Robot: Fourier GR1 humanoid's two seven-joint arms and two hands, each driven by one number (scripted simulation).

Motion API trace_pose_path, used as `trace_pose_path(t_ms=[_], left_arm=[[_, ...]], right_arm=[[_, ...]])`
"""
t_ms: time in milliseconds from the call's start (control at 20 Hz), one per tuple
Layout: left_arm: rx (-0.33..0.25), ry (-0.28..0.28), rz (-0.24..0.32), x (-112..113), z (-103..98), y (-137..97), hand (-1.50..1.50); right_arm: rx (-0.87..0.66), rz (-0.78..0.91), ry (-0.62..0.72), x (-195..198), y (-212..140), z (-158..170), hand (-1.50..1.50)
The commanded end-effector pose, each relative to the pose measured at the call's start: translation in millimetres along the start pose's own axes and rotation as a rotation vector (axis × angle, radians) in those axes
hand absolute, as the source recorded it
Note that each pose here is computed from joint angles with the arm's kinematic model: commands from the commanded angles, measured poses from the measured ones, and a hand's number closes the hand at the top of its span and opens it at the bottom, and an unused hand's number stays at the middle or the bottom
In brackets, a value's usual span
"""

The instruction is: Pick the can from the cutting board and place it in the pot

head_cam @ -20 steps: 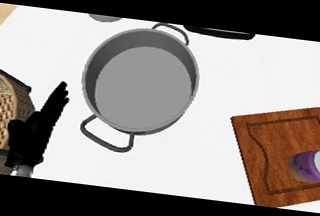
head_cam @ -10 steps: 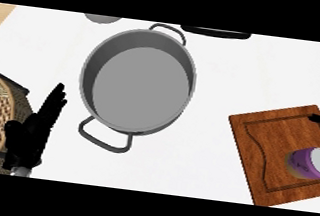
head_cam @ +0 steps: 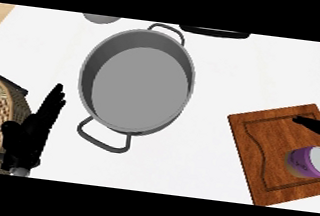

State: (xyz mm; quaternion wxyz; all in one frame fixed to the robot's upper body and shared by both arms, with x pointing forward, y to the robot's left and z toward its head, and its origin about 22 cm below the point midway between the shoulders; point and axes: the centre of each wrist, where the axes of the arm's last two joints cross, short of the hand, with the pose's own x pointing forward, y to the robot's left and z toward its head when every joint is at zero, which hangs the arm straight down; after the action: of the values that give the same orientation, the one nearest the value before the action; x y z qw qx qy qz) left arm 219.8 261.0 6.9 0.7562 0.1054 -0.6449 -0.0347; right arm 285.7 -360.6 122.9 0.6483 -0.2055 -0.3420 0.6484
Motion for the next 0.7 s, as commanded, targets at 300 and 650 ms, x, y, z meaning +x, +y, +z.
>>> trace_pose_path(t_ms=[300,650], left_arm=[[0.097,0.010,-0.160,-5.4,-14.3,57.0,0.00],[0.099,-0.008,-0.178,10.1,-13.3,61.6,0.00]], right_arm=[[0.017,0.031,0.044,9.2,24.0,-28.0,-1.50],[0.016,0.014,0.071,3.4,35.5,-45.4,-1.50]])
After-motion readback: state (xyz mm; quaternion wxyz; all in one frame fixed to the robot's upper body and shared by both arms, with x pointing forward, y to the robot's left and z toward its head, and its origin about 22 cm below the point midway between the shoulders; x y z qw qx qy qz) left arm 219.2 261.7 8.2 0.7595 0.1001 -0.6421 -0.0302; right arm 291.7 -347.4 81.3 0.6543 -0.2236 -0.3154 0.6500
